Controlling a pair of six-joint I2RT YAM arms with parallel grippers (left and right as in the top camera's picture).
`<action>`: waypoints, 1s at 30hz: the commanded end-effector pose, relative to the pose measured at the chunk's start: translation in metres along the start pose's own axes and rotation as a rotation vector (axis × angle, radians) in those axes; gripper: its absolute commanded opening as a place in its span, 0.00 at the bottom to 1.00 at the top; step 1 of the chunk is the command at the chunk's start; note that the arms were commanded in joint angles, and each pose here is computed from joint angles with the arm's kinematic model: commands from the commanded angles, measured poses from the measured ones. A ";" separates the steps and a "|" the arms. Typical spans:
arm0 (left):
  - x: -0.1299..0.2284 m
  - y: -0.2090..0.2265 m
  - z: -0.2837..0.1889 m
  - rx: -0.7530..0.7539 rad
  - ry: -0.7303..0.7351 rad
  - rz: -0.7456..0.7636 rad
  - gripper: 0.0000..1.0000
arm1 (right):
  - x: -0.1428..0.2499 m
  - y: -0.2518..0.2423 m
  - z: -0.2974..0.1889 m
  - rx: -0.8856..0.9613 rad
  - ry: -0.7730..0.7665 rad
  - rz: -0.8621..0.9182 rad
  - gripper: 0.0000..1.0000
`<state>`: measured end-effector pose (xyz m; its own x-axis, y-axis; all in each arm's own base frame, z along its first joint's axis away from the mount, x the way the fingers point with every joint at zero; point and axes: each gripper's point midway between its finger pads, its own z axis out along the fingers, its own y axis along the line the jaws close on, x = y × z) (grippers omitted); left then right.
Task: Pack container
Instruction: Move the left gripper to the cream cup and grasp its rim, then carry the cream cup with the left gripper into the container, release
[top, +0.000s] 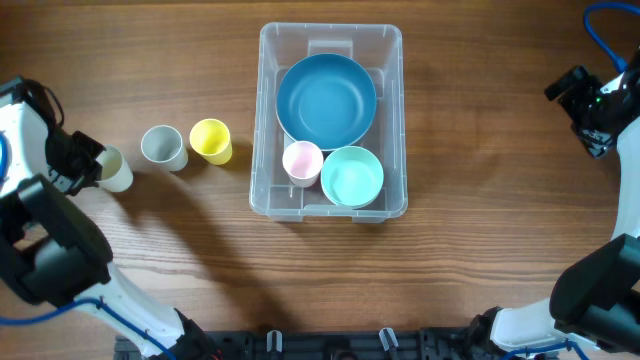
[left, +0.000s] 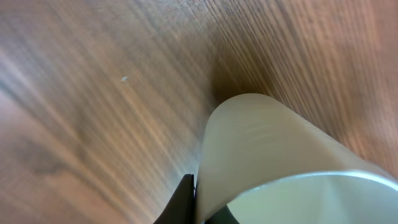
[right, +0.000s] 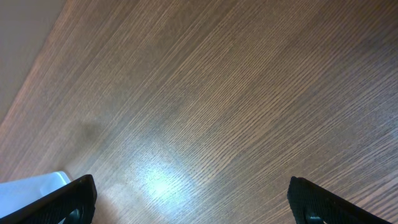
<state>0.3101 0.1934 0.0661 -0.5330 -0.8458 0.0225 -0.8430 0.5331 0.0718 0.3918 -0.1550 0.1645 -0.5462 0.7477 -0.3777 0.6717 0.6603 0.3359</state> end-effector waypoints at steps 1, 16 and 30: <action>0.010 -0.016 -0.099 0.197 -0.182 0.054 0.04 | 0.001 0.000 0.003 0.000 0.006 0.004 0.99; 0.270 -0.189 -0.162 0.392 -0.275 0.980 0.04 | 0.001 0.000 0.003 0.000 0.006 0.004 1.00; 0.288 -0.225 -0.087 0.234 -0.187 1.039 0.04 | 0.001 0.000 0.003 0.000 0.006 0.004 0.99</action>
<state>0.3511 -0.1772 0.1261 -0.9887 0.0530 -0.1404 0.0667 0.9933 -0.0946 0.3919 -0.1551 0.1646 -0.5460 0.7476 -0.3780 0.6716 0.6604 0.3361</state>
